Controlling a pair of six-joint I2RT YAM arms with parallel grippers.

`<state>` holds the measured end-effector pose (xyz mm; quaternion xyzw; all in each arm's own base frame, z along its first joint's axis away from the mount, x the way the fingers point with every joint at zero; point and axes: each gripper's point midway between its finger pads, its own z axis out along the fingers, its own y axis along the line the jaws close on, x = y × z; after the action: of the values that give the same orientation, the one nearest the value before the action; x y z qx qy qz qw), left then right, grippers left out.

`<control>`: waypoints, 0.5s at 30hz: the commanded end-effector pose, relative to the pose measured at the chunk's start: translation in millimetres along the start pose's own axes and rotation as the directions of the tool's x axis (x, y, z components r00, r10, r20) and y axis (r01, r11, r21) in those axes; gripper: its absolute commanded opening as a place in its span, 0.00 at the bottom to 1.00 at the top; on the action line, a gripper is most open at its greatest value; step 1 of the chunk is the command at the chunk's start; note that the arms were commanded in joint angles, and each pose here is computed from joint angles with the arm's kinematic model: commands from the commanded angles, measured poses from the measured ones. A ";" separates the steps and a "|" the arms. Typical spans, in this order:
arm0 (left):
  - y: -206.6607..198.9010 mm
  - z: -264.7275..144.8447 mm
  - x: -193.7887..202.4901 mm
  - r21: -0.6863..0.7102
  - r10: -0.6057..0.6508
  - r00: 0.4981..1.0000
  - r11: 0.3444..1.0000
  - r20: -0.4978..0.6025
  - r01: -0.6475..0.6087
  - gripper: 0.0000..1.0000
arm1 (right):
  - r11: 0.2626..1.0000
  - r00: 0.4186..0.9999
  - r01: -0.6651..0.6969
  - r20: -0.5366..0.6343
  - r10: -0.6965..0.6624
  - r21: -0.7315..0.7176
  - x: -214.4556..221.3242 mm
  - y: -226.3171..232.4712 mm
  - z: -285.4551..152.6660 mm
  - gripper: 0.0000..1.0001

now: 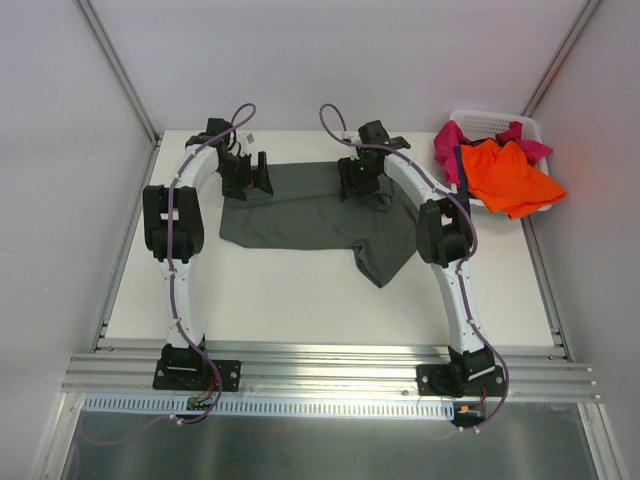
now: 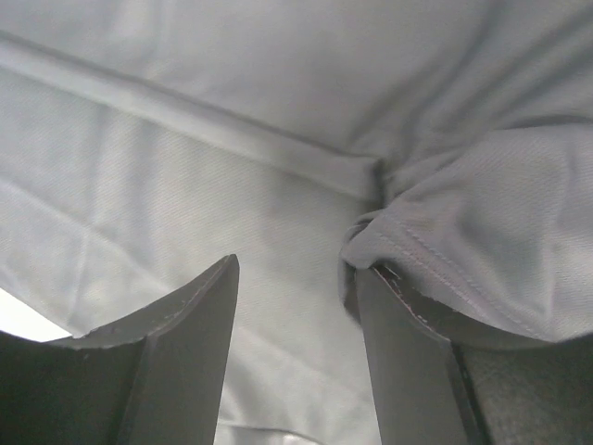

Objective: Fold and stack the t-shirts
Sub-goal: Fold the flattened tshirt in 1/3 of the way

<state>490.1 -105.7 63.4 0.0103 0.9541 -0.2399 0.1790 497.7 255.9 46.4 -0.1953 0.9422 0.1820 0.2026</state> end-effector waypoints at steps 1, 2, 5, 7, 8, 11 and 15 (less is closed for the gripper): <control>-18.6 -23.0 -12.2 0.019 0.039 0.998 0.999 0.050 -0.040 0.98 | 0.998 0.995 0.036 0.095 -0.032 -0.046 -25.9 34.9 -48.2 0.57; -18.9 -24.1 -12.8 0.018 0.041 0.998 0.999 0.053 -0.042 0.98 | 0.998 0.995 0.043 0.092 -0.038 -0.045 -23.7 36.0 -51.4 0.57; -19.4 -23.9 -12.6 0.021 0.038 0.998 0.999 0.052 -0.039 0.98 | 0.998 0.995 0.061 0.078 -0.059 -0.031 -17.2 39.5 -54.2 0.57; -20.6 -25.3 -13.6 0.023 0.040 0.998 0.999 0.056 -0.041 0.98 | 0.997 0.996 0.066 0.069 -0.064 -0.032 -11.9 41.6 -57.9 0.57; -20.3 -24.7 -13.7 0.023 0.038 0.998 0.999 0.056 -0.039 0.98 | 0.997 0.996 0.068 0.065 -0.066 -0.030 -10.0 41.3 -58.8 0.57; -21.9 -26.4 -16.6 0.025 0.040 0.997 0.999 0.065 -0.041 0.98 | 0.997 0.995 0.077 0.062 -0.075 -0.024 -7.6 41.0 -60.5 0.57; -22.1 -27.8 -18.8 0.022 0.043 0.996 0.999 0.073 -0.045 0.97 | 0.990 0.986 0.124 0.108 -0.131 0.066 -26.3 24.1 -66.8 0.57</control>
<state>490.8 -105.9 63.7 0.0106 0.9537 -0.2403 0.1803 470.7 264.5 76.6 -0.2243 0.9353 0.1756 0.2101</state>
